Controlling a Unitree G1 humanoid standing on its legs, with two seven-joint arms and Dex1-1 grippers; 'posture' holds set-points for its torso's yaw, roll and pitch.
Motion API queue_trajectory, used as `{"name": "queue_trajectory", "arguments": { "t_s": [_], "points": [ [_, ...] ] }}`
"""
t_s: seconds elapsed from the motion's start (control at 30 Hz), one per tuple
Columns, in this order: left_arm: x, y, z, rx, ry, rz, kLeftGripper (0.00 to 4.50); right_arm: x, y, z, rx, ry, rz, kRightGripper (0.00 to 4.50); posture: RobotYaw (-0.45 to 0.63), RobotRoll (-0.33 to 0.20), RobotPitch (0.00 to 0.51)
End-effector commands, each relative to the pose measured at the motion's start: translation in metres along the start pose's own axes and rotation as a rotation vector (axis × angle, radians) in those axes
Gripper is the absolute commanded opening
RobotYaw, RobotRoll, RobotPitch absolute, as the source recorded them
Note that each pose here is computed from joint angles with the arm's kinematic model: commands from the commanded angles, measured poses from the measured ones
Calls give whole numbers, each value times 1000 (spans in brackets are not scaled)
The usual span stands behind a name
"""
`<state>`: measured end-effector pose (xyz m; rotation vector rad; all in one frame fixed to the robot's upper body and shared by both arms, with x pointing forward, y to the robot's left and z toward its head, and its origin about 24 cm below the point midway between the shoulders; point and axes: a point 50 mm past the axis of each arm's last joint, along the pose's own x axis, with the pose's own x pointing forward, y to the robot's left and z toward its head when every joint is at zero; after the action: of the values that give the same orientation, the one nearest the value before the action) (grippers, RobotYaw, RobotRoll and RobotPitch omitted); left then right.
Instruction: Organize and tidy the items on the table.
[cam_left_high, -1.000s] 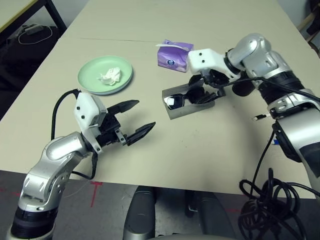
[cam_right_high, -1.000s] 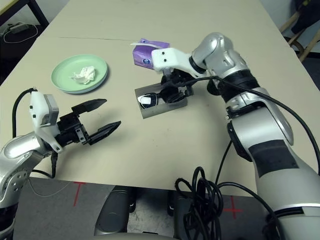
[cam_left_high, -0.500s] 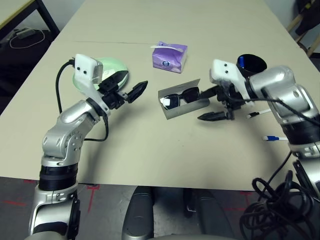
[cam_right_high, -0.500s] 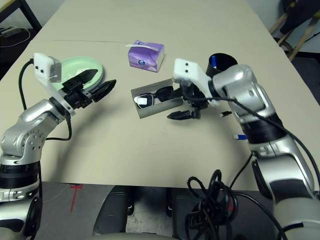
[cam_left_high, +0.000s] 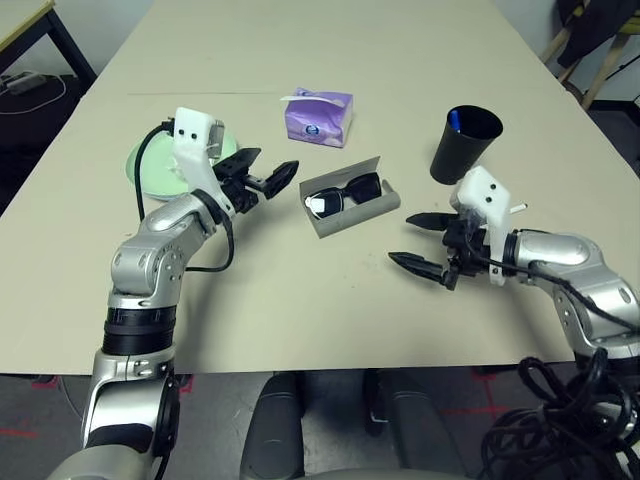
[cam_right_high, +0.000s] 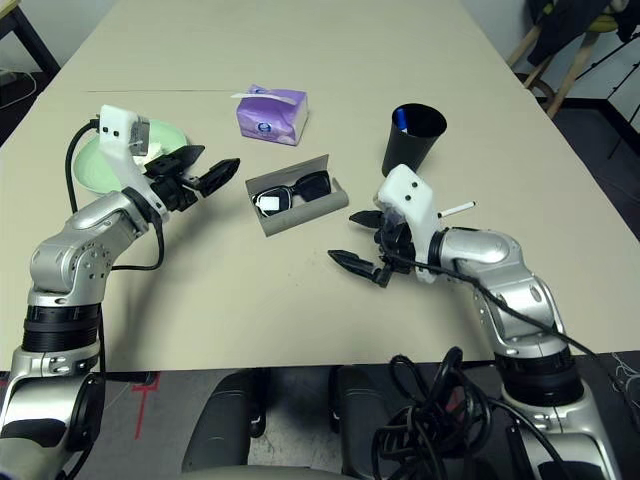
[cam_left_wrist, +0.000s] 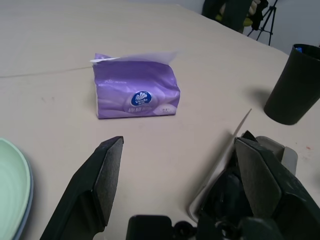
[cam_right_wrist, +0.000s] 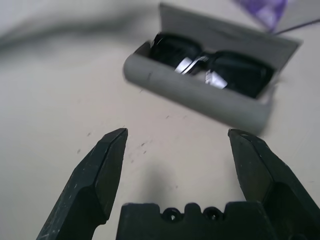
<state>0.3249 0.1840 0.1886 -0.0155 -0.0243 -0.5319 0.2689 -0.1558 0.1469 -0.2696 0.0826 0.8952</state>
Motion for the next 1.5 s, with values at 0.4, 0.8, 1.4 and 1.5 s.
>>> {"name": "queue_trajectory", "arguments": {
  "t_s": [0.4,0.8,1.4,1.5],
  "points": [
    [11,5,-6,28,-20,128,4500,-1,3,-26,1,-119,-128,4444,28,0,137],
    [30,-7,-27,156,60,108,1093,-11,14,-41,56,-103,-150,4500,-4,0,162],
    [45,-20,-43,181,82,76,25,-15,14,-39,69,-182,-219,4500,-20,0,161],
    [45,-21,-45,179,89,72,25,-15,14,-39,66,-204,-223,4500,-23,0,158]
  ]
}}
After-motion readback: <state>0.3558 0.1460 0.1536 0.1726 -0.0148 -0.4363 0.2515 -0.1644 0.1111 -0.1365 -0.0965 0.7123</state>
